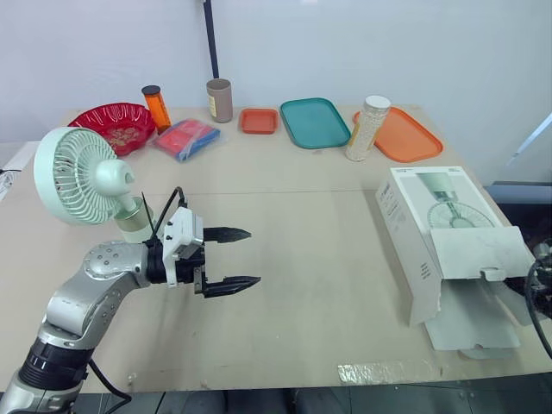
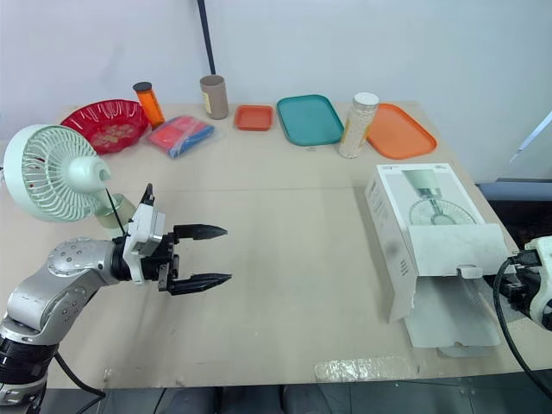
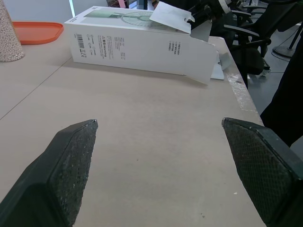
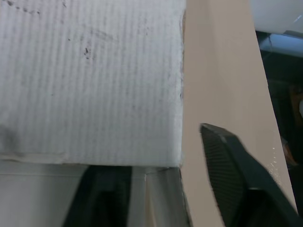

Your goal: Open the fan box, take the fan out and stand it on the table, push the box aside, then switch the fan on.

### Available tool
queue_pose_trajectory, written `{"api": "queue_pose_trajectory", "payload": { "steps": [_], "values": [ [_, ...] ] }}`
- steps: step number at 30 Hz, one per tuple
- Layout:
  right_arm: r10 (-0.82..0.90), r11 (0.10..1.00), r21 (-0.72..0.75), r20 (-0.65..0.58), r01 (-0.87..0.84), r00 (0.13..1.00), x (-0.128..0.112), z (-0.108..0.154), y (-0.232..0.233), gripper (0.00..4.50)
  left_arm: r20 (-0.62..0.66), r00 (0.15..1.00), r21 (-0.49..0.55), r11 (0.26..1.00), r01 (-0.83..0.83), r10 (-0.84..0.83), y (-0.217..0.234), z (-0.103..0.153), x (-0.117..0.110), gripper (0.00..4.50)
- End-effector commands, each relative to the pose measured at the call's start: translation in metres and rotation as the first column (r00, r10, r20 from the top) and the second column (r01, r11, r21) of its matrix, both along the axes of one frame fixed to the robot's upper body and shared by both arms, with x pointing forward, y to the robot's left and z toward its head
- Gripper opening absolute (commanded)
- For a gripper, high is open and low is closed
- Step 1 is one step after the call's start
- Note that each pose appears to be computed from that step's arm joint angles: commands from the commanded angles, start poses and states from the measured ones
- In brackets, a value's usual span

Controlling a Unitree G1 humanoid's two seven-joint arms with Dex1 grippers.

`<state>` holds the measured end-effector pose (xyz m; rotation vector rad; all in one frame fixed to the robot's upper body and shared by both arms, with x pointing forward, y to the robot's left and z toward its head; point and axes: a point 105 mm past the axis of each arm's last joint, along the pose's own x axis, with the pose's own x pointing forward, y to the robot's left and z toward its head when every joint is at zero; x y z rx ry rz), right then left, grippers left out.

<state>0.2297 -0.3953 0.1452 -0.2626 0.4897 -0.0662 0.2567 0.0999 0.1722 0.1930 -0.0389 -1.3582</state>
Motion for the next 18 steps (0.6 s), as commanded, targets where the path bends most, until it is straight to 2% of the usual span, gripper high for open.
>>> {"api": "queue_pose_trajectory", "payload": {
  "steps": [1, 2, 3, 13, 16, 18],
  "values": [
    [0.043, 0.992, -0.12, 0.023, -0.039, 0.999, -0.004, 0.026, 0.005, 4.05, 0.048, 0.999, -0.008, 1.0, 0.001, -0.001, 0.0, 0.009, -0.005, 4.5],
    [0.054, 0.991, -0.124, 0.019, -0.051, 0.998, -0.006, 0.029, 0.007, 4.38, 0.047, 0.999, -0.008, 1.0, -0.001, 0.001, 0.001, 0.008, -0.005, 4.5],
    [0.067, 0.988, -0.137, 0.006, -0.065, 0.998, -0.01, 0.031, 0.01, 4.46, 0.047, 0.999, -0.008, 1.0, -0.001, 0.002, 0.001, 0.008, -0.005, 4.5],
    [0.134, 0.957, -0.239, -0.135, -0.163, 0.982, -0.041, 0.041, 0.023, 4.46, 0.041, 0.999, -0.002, 1.0, -0.005, 0.005, 0.004, 0.006, -0.003, 4.5],
    [0.157, 0.946, -0.258, -0.165, -0.197, 0.974, -0.05, 0.058, 0.029, 4.46, 0.041, 0.999, 0.001, 1.0, -0.014, 0.014, 0.006, 0.007, -0.001, 4.5],
    [0.248, 0.931, -0.243, -0.12, -0.271, 0.961, -0.044, 0.088, 0.049, 4.46, 0.034, 0.999, 0.0, 1.0, -0.027, 0.027, 0.009, 0.007, 0.0, 4.5]
  ]
}}
